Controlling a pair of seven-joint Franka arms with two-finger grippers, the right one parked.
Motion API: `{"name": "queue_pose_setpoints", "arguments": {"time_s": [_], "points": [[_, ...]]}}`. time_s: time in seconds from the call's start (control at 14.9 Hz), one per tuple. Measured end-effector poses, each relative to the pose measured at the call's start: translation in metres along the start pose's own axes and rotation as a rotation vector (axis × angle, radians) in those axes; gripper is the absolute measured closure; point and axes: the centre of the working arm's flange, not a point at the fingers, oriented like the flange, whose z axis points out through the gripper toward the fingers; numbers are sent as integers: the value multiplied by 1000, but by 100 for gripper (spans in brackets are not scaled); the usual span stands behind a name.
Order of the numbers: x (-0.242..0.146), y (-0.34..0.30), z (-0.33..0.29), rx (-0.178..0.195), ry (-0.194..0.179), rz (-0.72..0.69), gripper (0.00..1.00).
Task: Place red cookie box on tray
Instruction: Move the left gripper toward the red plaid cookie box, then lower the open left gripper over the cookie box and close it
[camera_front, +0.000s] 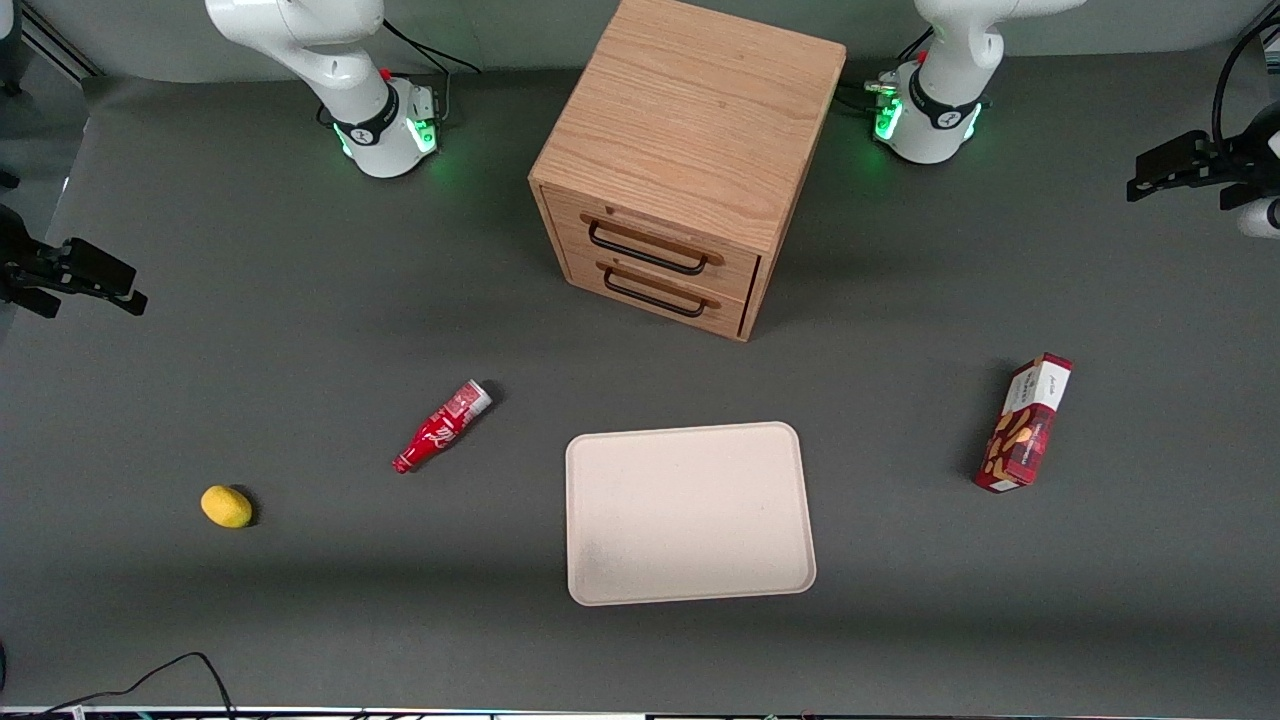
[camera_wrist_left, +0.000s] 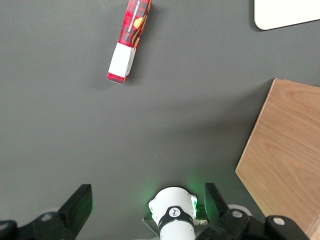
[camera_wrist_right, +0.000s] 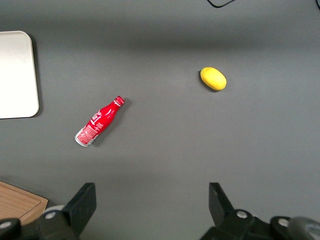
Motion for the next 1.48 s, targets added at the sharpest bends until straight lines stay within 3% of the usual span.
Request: {"name": "queue_pose_setpoints", "arguments": {"time_s": [0.54,0.94,1.08,1.28,1.48], "points": [[3,4,-3,4,7,8,0],[24,-6,-40,18,101,39,0],[46,-22,-25,17,75,102,0],[92,-53,35,0,-2,247,0],[128,-70,112,-7,-19,327,0]]}}
